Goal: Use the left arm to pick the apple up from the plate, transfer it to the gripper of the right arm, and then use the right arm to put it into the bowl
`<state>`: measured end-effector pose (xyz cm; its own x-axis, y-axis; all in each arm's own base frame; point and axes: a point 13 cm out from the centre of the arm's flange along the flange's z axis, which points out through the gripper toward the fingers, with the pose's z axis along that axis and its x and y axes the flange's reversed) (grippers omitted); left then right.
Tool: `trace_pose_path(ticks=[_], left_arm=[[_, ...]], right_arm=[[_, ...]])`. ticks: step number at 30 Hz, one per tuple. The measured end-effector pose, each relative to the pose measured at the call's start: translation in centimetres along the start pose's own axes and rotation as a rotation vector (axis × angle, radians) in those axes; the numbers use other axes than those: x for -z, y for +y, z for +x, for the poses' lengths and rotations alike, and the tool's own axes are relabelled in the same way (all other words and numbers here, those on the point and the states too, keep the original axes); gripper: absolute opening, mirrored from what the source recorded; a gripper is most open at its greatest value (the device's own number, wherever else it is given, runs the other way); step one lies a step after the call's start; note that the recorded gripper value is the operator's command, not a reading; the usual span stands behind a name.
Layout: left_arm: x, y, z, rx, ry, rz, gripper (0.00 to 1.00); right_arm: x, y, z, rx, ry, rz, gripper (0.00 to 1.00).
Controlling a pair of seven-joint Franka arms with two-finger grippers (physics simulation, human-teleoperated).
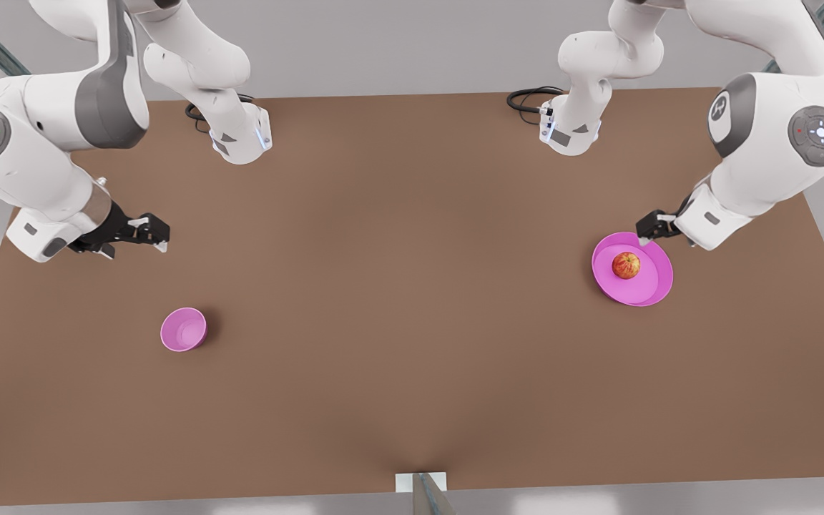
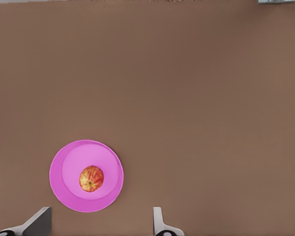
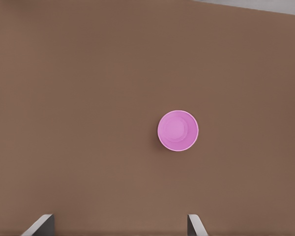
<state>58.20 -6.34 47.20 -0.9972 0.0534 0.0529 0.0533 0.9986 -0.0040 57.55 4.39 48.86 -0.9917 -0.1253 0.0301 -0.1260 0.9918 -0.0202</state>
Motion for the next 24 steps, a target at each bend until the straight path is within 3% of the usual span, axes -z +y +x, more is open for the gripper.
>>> trace_pose_path(ticks=[3,6,10,16,24], left_arm=[[-3.4,0.6,0.1,-0.003,0.054,-0.003,1.00],[-18.0,3.7,4.7,0.065,0.268,-0.002,1.00],[-28.7,9.7,7.4,0.226,0.311,0.034,1.00],[-34.4,12.6,5.5,0.306,0.222,0.033,1.00],[-38.9,13.1,7.8,0.277,0.175,0.013,1.00]], right_arm=[[0.0,0.1,0.0,0.003,0.000,0.000,1.00],[0.0,0.0,0.0,0.004,0.000,0.001,1.00],[0.0,-0.1,0.0,0.004,0.001,0.003,1.00],[0.0,-0.4,0.0,0.002,0.001,0.005,1.00],[-0.2,-0.8,0.0,0.002,0.004,0.004,1.00]])
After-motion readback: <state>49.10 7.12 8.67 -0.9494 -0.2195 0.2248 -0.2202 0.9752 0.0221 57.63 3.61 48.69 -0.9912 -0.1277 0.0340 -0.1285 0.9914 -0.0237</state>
